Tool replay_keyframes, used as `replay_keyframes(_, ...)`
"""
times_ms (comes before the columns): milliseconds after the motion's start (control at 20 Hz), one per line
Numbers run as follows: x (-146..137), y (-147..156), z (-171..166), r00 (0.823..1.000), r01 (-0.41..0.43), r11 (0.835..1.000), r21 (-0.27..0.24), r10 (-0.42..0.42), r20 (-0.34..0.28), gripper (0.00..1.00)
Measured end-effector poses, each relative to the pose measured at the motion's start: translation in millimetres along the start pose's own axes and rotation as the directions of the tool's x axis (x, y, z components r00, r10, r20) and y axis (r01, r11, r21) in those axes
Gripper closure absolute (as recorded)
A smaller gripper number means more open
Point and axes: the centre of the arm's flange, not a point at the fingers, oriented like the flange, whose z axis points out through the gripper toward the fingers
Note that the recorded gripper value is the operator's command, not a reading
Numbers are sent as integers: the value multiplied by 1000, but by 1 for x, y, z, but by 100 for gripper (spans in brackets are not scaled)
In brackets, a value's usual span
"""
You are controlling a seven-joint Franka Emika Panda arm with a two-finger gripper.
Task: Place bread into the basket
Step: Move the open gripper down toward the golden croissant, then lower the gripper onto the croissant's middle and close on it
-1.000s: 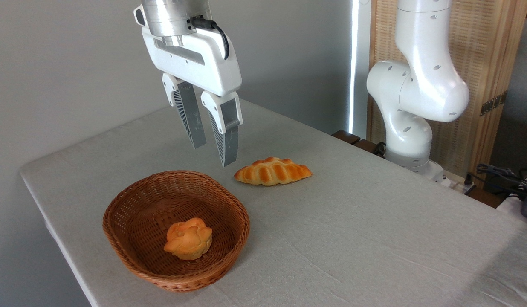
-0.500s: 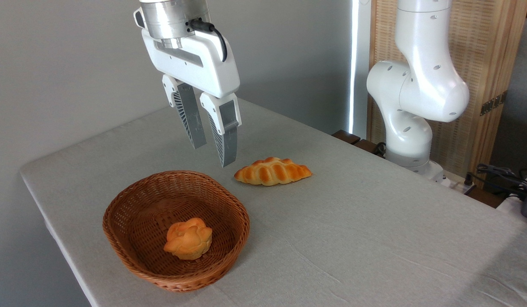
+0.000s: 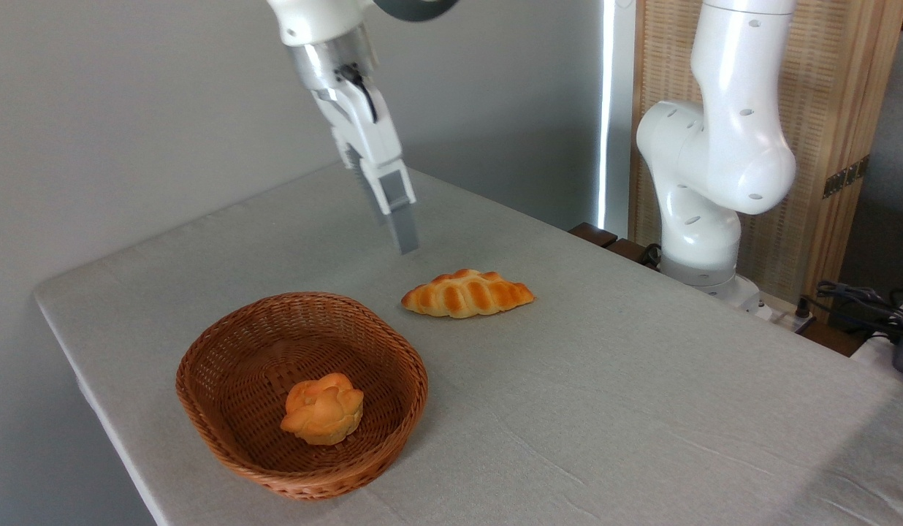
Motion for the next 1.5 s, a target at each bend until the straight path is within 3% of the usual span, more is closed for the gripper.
replay_keyframes(250, 2, 57, 77, 991, -119, 993, -24, 120, 60, 0)
replay_keyframes(500, -14, 57, 114, 961, -245, 968, -46, 249, 123, 0)
replay_keyframes(750, -17, 51, 131, 958, -266, 964, -30, 267, 101, 2)
replay_keyframes(800, -17, 51, 134, 959, -267, 963, -25, 268, 97, 18)
replay_keyframes(900, -16, 51, 141, 959, -268, 963, -22, 269, 94, 61)
replay_keyframes(950, -16, 50, 144, 959, -268, 963, -21, 269, 93, 73)
replay_keyframes(1000, -16, 50, 146, 958, -269, 963, -21, 269, 93, 76)
replay_keyframes(1500, -16, 50, 147, 958, -269, 963, -22, 270, 94, 75)
